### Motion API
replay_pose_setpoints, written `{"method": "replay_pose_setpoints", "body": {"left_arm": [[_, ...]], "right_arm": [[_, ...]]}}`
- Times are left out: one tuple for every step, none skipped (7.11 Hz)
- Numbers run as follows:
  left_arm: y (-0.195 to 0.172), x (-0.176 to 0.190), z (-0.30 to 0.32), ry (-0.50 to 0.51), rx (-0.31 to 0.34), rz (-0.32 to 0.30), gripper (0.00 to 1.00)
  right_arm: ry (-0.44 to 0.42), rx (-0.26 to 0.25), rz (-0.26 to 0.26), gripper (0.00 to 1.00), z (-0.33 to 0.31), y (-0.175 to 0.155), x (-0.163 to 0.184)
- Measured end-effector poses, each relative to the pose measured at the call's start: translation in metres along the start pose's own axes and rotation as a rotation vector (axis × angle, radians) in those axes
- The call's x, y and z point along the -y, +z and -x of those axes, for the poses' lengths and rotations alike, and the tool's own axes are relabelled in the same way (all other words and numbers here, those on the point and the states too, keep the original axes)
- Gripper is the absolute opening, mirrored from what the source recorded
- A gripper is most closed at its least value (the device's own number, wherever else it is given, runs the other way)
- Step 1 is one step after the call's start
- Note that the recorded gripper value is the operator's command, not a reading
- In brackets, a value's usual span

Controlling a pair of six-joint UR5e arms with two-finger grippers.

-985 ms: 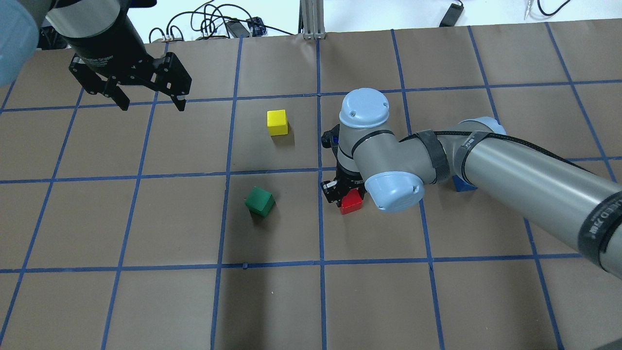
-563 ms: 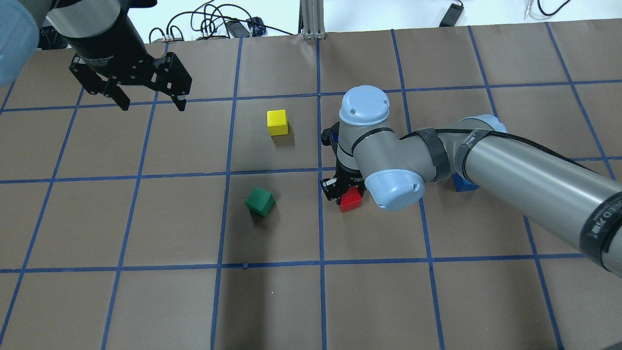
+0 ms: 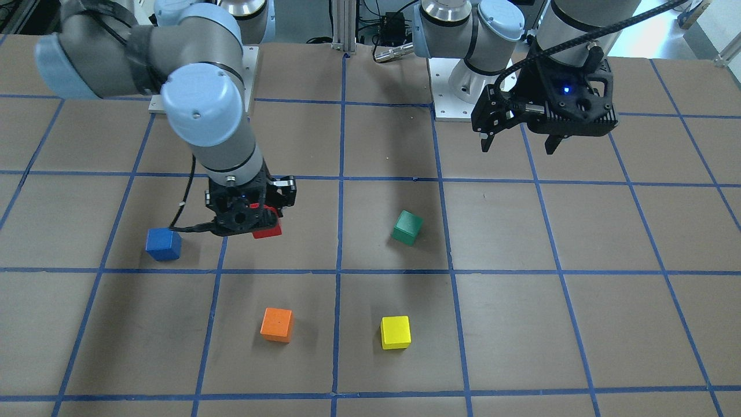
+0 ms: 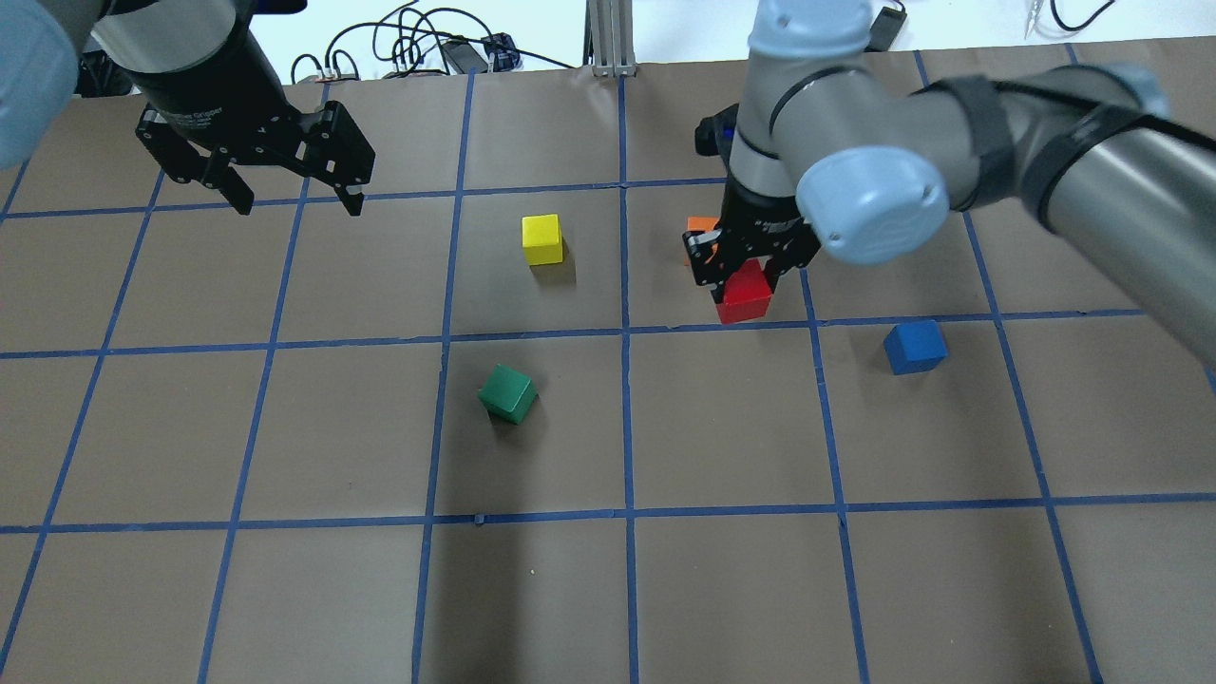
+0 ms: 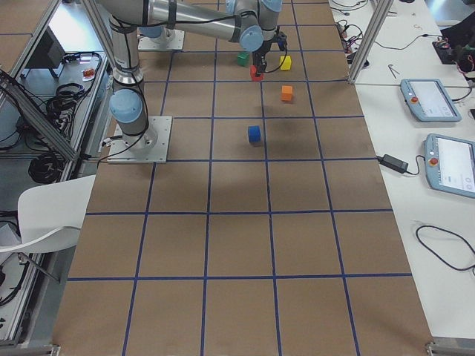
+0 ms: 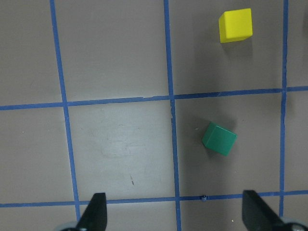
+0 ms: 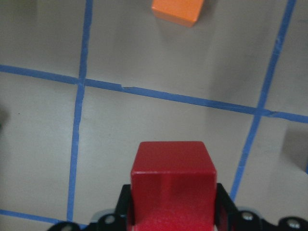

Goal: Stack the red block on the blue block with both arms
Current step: 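Lift the red cube with the right gripper and carry it over the blue cube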

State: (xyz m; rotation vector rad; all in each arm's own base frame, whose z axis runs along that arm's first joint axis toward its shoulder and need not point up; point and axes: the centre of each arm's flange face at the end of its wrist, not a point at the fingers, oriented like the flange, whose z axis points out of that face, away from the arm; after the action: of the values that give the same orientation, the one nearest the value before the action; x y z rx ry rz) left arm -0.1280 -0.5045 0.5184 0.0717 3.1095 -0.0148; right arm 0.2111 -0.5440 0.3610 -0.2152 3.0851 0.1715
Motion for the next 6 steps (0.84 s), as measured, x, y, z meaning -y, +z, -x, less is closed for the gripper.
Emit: {"method": "replay_pose_setpoints", "body": {"left_arm": [[0.000, 0.000, 0.000, 0.000, -0.001, -0.001, 1.00], [0.000, 0.000, 0.000, -0.001, -0.002, -0.001, 1.00], [0.000, 0.000, 0.000, -0.001, -0.002, -0.001, 1.00], [0.000, 0.000, 0.000, -0.001, -0.001, -0.002, 1.00], [0.000, 0.000, 0.000, -0.001, -0.001, -0.001, 1.00], [0.000, 0.000, 0.000, -0.001, -0.001, -0.001, 1.00]], "right_arm": [[0.064, -0.004, 0.026, 0.00, -0.038, -0.025, 0.006], [0.102, -0.040, 0.053, 0.00, -0.071, -0.036, 0.005], [0.108, -0.087, 0.078, 0.00, -0.095, -0.041, -0.002], [0.094, -0.104, 0.096, 0.00, -0.116, -0.043, -0.008], [0.077, -0.097, 0.115, 0.00, -0.139, -0.033, -0.013], [0.062, -0.081, 0.118, 0.00, -0.160, -0.017, -0.017]]}}
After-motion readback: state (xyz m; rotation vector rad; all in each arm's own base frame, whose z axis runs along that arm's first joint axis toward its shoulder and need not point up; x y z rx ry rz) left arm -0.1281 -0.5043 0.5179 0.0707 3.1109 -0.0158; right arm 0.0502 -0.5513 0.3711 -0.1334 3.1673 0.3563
